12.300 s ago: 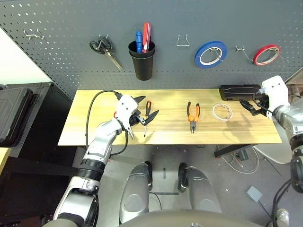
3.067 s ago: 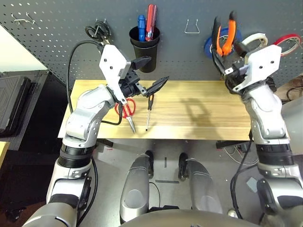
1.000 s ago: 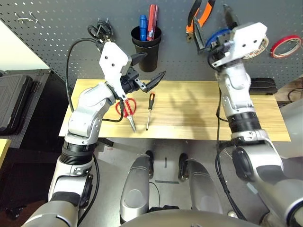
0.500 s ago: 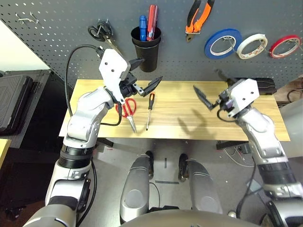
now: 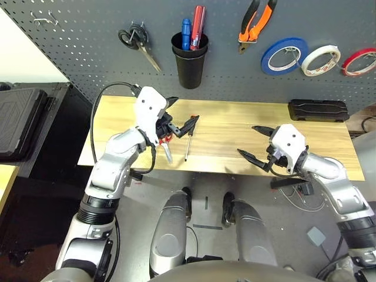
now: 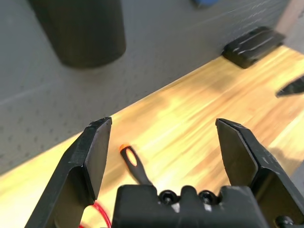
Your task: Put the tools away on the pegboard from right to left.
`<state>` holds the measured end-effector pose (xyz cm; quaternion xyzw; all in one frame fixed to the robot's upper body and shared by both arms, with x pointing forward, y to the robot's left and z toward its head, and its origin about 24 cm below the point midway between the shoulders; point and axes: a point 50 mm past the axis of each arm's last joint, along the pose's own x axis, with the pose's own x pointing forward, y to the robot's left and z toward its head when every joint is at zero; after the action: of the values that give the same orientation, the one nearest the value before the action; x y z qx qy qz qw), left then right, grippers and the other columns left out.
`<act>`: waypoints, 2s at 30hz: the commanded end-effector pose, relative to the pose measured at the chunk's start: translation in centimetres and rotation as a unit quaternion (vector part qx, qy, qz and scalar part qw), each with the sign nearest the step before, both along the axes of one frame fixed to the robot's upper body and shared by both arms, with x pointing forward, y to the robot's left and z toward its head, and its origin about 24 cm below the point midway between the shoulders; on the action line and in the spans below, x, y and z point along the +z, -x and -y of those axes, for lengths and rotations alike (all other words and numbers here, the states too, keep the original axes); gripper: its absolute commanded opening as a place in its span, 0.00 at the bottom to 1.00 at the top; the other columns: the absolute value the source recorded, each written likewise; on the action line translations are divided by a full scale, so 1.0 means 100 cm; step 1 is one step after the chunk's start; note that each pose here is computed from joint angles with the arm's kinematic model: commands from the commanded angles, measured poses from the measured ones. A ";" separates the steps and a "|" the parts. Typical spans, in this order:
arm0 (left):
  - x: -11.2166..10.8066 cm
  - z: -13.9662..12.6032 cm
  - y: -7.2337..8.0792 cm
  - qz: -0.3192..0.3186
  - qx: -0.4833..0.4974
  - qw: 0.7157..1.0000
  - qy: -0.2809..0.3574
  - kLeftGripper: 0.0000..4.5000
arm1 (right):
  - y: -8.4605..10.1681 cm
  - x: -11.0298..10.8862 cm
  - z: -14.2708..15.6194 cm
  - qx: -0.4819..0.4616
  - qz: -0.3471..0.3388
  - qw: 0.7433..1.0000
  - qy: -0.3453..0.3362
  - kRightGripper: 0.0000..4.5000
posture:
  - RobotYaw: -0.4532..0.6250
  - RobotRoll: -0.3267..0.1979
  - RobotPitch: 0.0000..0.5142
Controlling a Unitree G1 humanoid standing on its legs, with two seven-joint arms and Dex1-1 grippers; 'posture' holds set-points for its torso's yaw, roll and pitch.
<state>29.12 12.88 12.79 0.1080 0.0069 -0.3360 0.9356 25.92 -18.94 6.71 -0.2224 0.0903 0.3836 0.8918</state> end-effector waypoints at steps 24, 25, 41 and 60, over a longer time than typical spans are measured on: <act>-0.074 0.031 -0.057 -0.198 0.121 0.970 -0.071 1.00 | 0.004 -0.050 -0.015 -0.029 -0.087 0.995 0.025 1.00 | 0.53 0.62 0.64; -0.074 0.033 -0.059 -0.202 0.122 0.969 -0.069 1.00 | 0.004 -0.051 -0.015 -0.028 -0.087 0.995 0.025 1.00 | 0.53 0.62 0.64; -0.106 0.038 -0.073 -0.261 0.184 0.941 -0.108 1.00 | 0.012 -0.044 -0.016 -0.037 -0.077 0.996 0.027 1.00 | 0.44 0.62 0.66; -0.116 0.041 -0.069 -0.263 0.208 0.938 -0.082 0.20 | 0.009 -0.036 -0.014 -0.037 -0.060 0.997 0.024 1.00 | 0.45 0.62 0.61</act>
<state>36.86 9.12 2.56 0.1006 0.2817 -0.1475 0.9427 25.28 -17.10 3.52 -0.2195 0.1523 0.3609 0.8935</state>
